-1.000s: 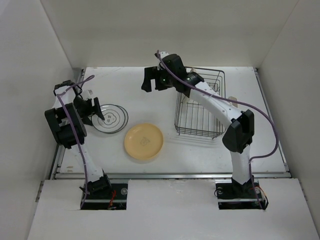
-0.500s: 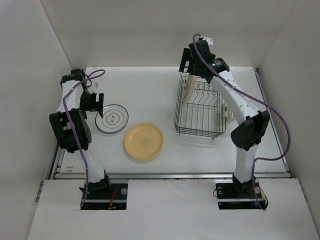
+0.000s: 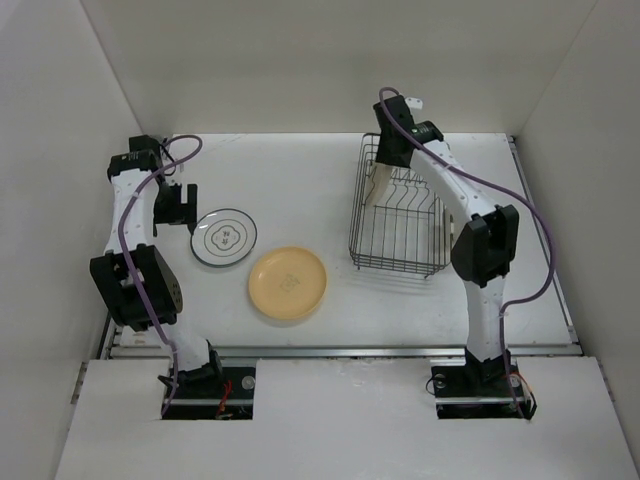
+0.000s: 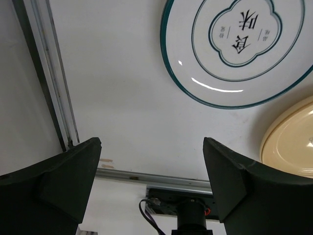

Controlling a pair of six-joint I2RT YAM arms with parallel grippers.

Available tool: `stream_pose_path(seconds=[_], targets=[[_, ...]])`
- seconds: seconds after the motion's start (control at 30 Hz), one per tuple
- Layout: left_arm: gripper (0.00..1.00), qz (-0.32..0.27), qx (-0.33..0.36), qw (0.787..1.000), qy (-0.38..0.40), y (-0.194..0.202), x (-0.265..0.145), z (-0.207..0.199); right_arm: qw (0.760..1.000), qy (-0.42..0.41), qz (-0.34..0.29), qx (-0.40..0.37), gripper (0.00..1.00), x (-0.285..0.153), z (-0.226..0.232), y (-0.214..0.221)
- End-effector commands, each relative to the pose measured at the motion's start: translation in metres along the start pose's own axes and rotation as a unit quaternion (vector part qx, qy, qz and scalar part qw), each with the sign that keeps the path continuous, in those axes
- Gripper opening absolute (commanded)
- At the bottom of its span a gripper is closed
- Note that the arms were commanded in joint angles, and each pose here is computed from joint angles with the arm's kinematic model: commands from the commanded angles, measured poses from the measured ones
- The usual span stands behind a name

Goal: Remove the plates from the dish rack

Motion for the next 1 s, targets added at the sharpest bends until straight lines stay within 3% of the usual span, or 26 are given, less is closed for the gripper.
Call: stream_pose_path(seconds=[0.0,0.03,0.07,0.17,0.43,0.67,0.97], targets=[[0.83,0.007,-0.005,1.0,-0.018,0.01,-0.005,0.002,1.0,-0.009,-0.026,0.007,0.49,-0.006,0.003,-0.016],[0.83,0.009,-0.005,1.0,-0.023,0.01,-0.005,0.004,1.0,-0.008,-0.026,0.002,0.39,-0.006,0.002,-0.016],[0.83,0.005,-0.001,1.0,-0.025,0.01,-0.008,0.004,0.999,-0.007,-0.034,-0.001,0.22,-0.011,0.0,-0.021],[0.83,-0.007,0.003,1.0,-0.028,0.005,-0.013,0.006,0.998,-0.002,-0.063,-0.013,0.01,-0.024,-0.005,-0.037],[0.83,0.0,0.014,1.0,-0.021,0.003,-0.016,0.006,0.982,0.061,-0.154,-0.086,0.0,-0.061,-0.006,-0.067],[0.83,0.004,0.019,1.0,-0.02,0.005,-0.016,0.006,0.965,0.103,-0.156,-0.183,0.0,-0.051,-0.011,-0.048],[0.83,0.003,0.029,0.999,-0.016,0.007,-0.017,0.005,0.946,0.184,-0.23,-0.136,0.0,-0.105,-0.044,-0.085]])
Point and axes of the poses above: each gripper's point midway between its finger pads, its own x axis out along the fingers, its own z axis along the line the jaws close on, y = z × x, the point moved 4 cm from there along -x, back along the fingers, and after that the axes turned 8 degrees about x, right-handed, at the moved point
